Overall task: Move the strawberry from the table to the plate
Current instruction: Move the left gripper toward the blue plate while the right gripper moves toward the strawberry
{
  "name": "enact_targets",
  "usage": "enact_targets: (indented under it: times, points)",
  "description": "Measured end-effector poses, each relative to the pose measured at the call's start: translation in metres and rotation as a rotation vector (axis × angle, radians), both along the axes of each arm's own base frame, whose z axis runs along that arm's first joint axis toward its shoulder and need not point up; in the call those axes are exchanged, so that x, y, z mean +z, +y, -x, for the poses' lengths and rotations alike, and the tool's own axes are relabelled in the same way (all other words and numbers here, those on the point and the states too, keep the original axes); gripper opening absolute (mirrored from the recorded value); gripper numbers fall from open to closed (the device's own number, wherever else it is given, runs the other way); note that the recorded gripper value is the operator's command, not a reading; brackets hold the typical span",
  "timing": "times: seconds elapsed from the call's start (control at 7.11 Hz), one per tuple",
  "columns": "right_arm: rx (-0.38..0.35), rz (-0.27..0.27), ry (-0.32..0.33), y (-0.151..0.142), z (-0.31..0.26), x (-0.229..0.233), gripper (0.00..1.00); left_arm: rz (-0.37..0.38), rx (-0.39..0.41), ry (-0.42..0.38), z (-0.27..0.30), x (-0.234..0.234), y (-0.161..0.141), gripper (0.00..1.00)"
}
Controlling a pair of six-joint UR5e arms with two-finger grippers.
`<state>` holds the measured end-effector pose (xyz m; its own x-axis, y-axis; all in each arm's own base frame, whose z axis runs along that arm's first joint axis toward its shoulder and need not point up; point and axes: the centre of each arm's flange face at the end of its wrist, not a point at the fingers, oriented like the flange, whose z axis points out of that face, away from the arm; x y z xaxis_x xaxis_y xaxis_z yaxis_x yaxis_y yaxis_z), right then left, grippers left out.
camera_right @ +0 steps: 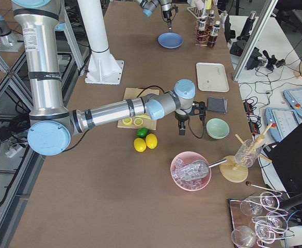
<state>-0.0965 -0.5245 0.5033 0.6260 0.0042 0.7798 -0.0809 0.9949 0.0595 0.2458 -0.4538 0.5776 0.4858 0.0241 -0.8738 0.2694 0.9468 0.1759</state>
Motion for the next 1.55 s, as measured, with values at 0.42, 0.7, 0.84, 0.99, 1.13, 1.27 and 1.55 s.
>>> enact_targets:
  times: [0.42,0.7,0.84,0.99,1.13,1.27,1.55]
  points:
    - [0.004,0.015,-0.002,0.001,0.010,-0.001,1.00,-0.003,0.000,-0.001,-0.013,0.018,-0.010,0.22]
    - [0.006,0.017,-0.003,0.002,0.012,-0.001,1.00,-0.006,0.002,0.003,-0.014,0.020,-0.011,0.00]
    - [0.009,0.021,-0.003,0.002,0.012,-0.001,1.00,-0.008,0.004,0.005,-0.014,0.019,-0.011,0.00]
    - [0.012,0.026,-0.004,0.002,0.012,-0.001,1.00,-0.008,0.007,0.007,-0.015,0.017,-0.011,0.00]
    - [0.014,0.027,-0.004,0.002,0.012,-0.001,1.00,-0.008,0.009,0.009,-0.016,0.015,-0.011,0.00]
    - [0.014,0.028,-0.004,0.002,0.012,-0.001,1.00,-0.003,0.023,0.018,-0.017,0.012,-0.010,0.00]
    - [0.015,0.029,-0.004,0.002,0.012,-0.001,1.00,0.019,0.091,0.084,-0.010,-0.010,-0.016,0.00]
